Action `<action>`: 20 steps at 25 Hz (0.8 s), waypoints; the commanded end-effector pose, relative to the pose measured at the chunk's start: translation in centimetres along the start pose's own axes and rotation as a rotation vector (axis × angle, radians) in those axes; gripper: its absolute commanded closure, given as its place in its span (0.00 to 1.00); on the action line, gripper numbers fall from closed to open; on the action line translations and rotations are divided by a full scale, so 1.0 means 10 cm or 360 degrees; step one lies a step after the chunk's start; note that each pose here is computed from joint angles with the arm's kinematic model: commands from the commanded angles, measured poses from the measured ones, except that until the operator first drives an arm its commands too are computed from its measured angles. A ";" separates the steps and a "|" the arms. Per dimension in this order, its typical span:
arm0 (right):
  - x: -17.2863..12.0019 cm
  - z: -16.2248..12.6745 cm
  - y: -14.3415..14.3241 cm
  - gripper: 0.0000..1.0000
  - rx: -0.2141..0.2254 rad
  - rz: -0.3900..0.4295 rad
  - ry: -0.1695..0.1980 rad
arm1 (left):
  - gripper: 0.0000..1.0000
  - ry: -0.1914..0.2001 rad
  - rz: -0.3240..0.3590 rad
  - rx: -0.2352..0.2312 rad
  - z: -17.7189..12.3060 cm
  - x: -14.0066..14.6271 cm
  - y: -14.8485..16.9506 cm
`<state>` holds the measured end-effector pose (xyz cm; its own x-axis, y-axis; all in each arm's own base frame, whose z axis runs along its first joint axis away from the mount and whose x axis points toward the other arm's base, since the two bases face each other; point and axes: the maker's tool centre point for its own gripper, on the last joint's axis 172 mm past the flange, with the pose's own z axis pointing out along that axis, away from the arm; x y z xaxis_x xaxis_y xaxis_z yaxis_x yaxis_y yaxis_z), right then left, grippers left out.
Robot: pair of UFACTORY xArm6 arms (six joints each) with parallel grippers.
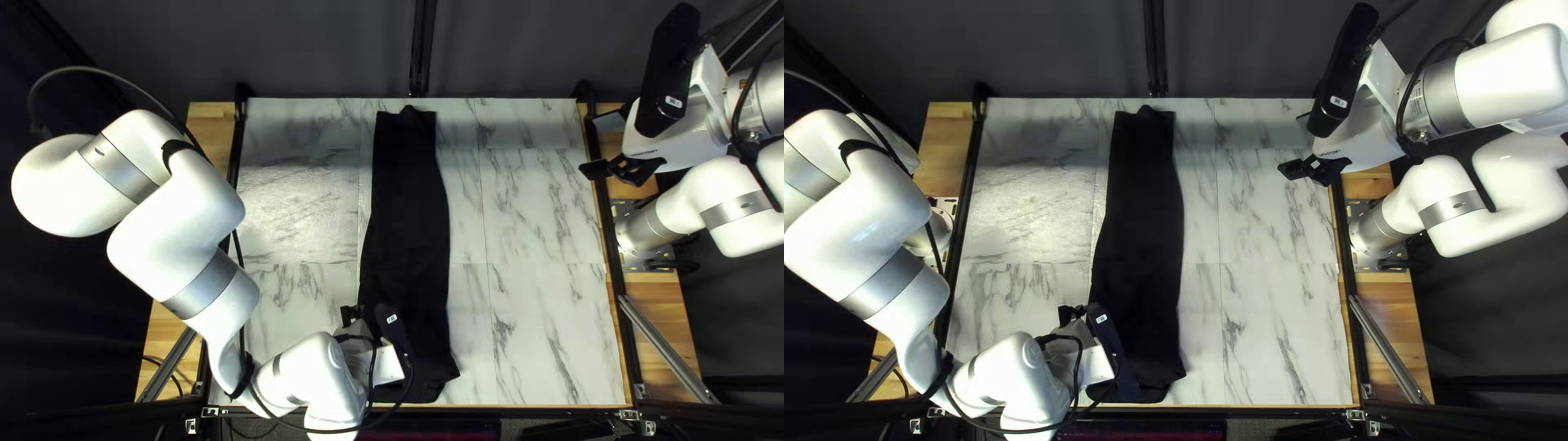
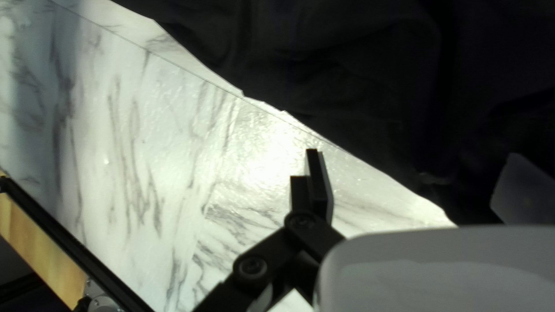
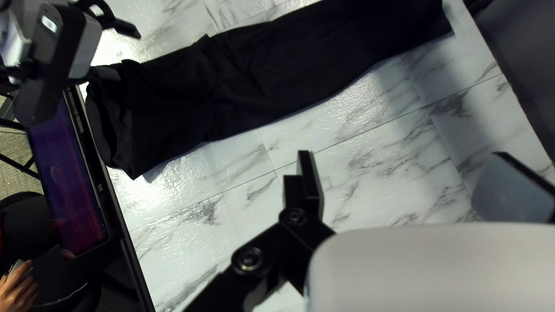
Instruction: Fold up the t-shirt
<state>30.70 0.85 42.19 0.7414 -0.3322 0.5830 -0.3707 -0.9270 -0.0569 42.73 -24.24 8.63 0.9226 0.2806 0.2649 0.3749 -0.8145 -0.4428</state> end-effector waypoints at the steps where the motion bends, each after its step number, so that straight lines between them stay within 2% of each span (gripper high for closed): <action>1: 0.00 0.00 0.00 0.00 0.0000 0.0000 0.0000 | 0.00 -0.0016 -0.0039 -0.0005 0.12 -0.05 0.03; 7: 0.00 0.00 0.00 0.00 0.0000 0.0000 0.0000 | 0.00 -0.0029 -0.0080 -0.0018 0.26 -0.07 -0.01; 8: 0.00 0.00 0.00 0.00 0.0000 0.0000 0.0000 | 0.11 -0.0034 -0.0086 -0.0016 0.27 -0.08 -0.01; 9: 0.00 0.00 0.00 0.00 0.0000 0.0000 0.0000 | 0.97 -0.0037 -0.0088 -0.0017 0.28 -0.09 -0.01; 10: 0.00 0.00 0.00 0.00 0.0000 0.0000 0.0000 | 1.00 -0.0042 -0.0090 -0.0017 0.28 -0.09 0.01; 15: 0.00 0.00 0.00 0.00 0.0000 0.0000 0.0000 | 1.00 -0.0060 -0.0083 -0.0016 0.25 -0.12 0.03; 20: 0.00 0.00 0.00 0.00 0.0000 0.0000 0.0000 | 1.00 -0.0064 -0.0062 0.0061 0.12 -0.11 -0.17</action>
<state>30.70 0.85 42.19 0.7414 -0.3322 0.5830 -0.3707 -0.9270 -0.0569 41.49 -23.06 6.97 0.9071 0.3379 0.2511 0.4181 -0.7928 -0.4434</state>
